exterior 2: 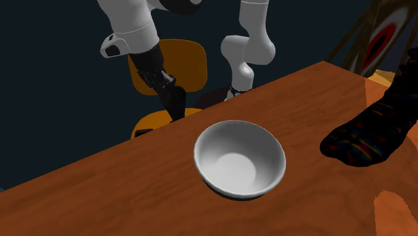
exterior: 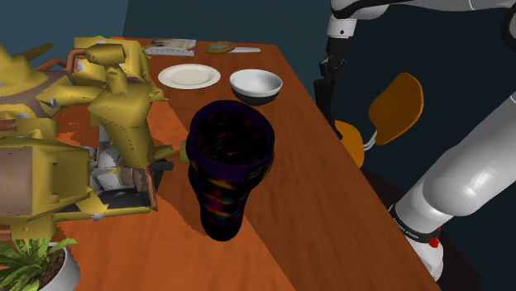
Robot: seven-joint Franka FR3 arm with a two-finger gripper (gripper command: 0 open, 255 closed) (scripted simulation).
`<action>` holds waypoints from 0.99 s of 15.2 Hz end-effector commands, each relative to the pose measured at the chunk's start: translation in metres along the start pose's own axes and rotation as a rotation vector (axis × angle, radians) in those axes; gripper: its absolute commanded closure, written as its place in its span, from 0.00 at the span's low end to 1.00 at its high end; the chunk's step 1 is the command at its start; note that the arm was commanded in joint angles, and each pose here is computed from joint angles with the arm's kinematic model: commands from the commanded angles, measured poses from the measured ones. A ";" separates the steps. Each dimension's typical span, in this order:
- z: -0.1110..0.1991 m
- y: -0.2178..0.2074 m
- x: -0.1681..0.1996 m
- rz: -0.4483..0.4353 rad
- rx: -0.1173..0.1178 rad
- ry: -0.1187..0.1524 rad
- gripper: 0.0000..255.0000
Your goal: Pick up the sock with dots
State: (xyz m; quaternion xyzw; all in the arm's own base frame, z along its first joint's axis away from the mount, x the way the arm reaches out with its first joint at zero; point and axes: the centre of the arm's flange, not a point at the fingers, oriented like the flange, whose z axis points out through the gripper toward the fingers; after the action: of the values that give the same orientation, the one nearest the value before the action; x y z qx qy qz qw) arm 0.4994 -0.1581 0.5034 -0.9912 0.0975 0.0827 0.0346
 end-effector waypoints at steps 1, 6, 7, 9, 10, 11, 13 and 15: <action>0.000 0.000 0.000 0.000 0.000 0.000 1.00; 0.000 0.000 0.000 0.000 0.000 0.000 1.00; 0.000 0.000 0.000 0.000 0.000 0.000 1.00; -0.010 -0.001 -0.002 0.000 0.000 0.000 1.00; -0.015 -0.001 -0.002 0.000 0.000 0.000 1.00; -0.020 -0.002 -0.003 0.000 0.000 0.000 1.00; -0.031 -0.002 -0.005 0.000 0.000 0.000 1.00; -0.041 -0.003 -0.007 0.000 0.000 0.000 1.00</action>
State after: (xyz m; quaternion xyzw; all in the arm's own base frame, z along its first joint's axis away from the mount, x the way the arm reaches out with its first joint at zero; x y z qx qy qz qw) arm 0.4999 -0.1589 0.5404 -0.9912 0.0975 0.0827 0.0345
